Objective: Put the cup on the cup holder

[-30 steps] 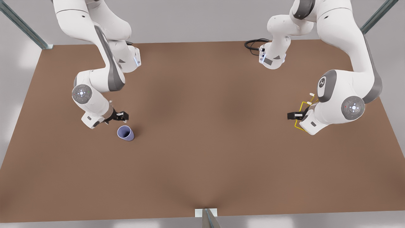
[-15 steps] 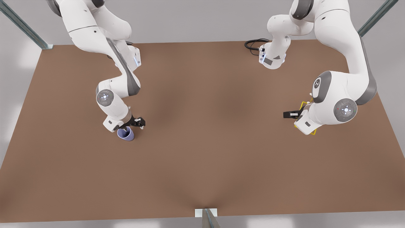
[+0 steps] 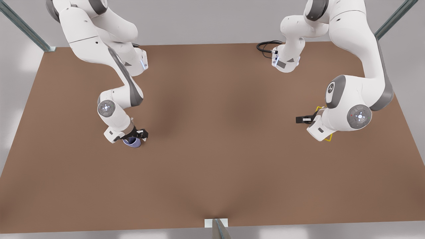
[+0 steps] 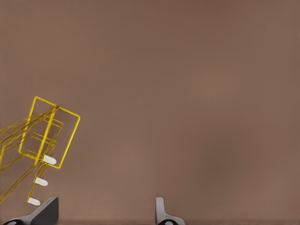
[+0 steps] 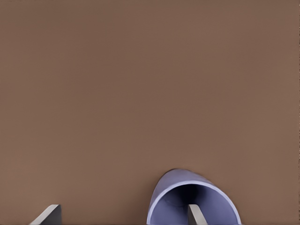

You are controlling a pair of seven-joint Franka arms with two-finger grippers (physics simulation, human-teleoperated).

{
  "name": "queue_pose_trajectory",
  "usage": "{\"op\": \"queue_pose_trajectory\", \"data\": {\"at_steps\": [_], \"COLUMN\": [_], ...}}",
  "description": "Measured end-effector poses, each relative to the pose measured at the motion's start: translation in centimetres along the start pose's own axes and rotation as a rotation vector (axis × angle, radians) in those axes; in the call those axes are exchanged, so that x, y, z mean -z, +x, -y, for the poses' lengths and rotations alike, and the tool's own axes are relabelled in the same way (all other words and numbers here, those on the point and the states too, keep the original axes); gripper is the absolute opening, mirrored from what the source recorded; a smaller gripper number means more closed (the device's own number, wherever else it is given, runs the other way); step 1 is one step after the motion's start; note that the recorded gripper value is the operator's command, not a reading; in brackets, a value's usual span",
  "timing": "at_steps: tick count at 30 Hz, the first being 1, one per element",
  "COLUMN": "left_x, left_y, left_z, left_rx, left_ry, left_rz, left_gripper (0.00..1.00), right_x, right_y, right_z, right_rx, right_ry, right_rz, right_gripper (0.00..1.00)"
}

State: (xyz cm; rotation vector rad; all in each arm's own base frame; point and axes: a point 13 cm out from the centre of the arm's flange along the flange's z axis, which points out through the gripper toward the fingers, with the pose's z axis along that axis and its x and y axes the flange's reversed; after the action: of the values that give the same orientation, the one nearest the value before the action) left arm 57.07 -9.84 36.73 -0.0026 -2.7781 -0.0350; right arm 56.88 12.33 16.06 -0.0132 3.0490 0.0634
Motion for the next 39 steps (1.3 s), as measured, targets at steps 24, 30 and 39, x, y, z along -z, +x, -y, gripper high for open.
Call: {"op": "queue_pose_trajectory", "data": {"at_steps": [24, 30, 39], "left_x": [0.0, -0.5, -1.8], "left_y": [0.2, 0.6, 1.3], "left_z": [0.2, 0.3, 3.5], "left_rx": [0.019, 0.021, -0.025], "left_ry": [-0.011, -0.015, -0.033], "left_rz": [0.001, -0.015, -0.044], "left_gripper": [1.0, 1.0, 1.0], "right_x": [-2.7, -4.3, -6.2], "right_y": [1.2, 2.2, 3.1], "right_z": [0.3, -0.1, 0.4], "right_rx": [-0.026, -0.005, 0.01], "right_ry": [-0.008, -0.004, 0.001], "right_rz": [-0.021, -0.043, -0.068], "right_gripper": [1.0, 1.0, 0.21]}}
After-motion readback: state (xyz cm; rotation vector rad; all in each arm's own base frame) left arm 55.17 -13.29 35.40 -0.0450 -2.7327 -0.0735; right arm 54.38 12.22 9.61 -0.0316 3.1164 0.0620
